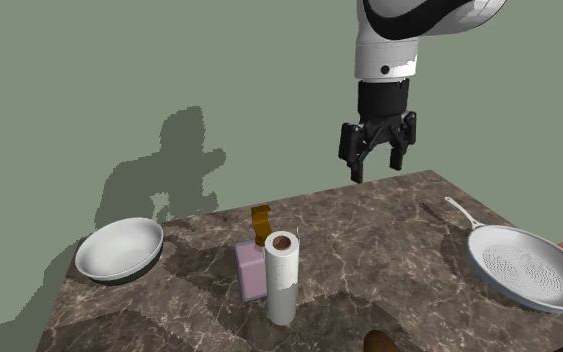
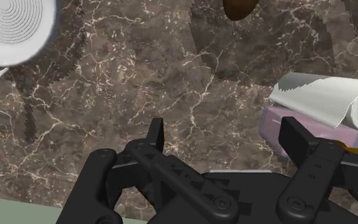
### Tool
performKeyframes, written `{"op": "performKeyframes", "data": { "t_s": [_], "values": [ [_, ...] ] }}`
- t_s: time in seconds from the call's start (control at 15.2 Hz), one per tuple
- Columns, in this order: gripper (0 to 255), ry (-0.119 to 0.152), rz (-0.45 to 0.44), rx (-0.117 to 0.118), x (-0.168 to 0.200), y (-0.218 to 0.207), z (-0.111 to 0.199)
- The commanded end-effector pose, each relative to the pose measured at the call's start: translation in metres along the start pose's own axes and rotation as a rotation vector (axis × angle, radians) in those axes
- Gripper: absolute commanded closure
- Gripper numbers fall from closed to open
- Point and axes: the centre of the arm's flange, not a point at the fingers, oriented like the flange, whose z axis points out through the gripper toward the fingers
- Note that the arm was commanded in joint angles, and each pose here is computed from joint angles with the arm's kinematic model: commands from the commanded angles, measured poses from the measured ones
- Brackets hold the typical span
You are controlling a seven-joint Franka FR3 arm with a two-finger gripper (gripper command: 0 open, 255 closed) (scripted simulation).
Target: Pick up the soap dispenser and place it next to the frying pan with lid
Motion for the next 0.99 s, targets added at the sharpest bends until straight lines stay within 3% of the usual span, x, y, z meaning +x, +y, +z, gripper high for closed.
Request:
{"op": "performKeyframes", "data": {
  "t_s": [0.0,0.92],
  "values": [
    [0,-0.006,-0.007,-0.001,0.014,-0.024,0.004],
    [0,-0.046,-0.061,-0.013,0.113,-0.18,0.045]
  ]
}}
